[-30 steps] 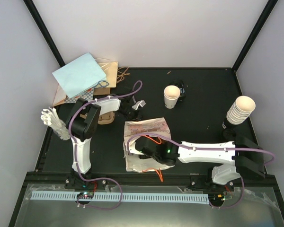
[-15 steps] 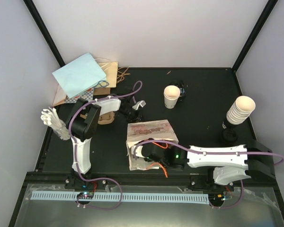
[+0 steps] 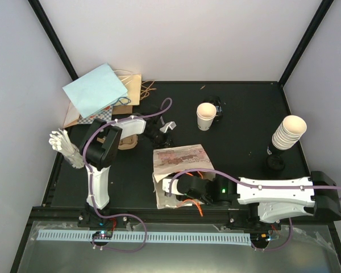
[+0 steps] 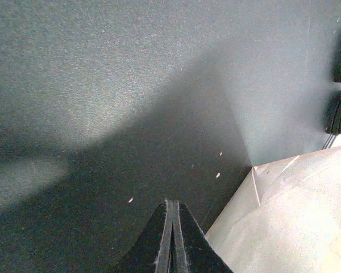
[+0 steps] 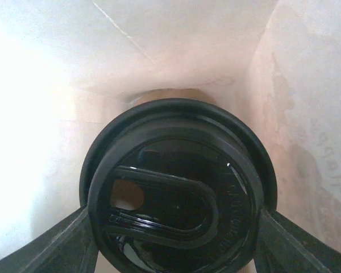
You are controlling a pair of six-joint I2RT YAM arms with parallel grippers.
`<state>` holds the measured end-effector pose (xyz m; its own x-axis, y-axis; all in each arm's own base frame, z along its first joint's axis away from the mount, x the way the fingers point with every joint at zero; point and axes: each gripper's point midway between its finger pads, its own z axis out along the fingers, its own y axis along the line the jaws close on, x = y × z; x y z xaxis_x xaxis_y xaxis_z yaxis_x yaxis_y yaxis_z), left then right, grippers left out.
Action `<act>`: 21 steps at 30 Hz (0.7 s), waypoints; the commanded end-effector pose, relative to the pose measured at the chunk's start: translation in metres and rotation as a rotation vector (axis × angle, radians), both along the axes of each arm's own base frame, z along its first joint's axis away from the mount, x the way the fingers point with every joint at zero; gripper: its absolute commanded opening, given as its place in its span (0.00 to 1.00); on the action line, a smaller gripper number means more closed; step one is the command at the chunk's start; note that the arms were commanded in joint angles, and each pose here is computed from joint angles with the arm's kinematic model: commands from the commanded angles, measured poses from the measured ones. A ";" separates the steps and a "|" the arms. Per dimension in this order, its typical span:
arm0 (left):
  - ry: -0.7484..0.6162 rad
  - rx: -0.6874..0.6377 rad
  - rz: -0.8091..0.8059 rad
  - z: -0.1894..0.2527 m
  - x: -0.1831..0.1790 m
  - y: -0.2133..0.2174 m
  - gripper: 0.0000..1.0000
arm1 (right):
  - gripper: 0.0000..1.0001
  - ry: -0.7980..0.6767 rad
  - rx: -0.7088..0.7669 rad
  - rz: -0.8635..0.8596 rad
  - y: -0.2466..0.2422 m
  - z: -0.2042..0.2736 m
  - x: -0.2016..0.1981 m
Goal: Pack the takeout coffee
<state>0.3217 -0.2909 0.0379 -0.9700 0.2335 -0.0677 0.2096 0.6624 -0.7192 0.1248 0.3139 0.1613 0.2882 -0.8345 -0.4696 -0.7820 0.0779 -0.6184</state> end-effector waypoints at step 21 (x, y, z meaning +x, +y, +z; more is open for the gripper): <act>-0.004 -0.020 -0.033 0.007 -0.010 -0.004 0.02 | 0.45 -0.005 -0.068 0.043 -0.002 -0.009 -0.008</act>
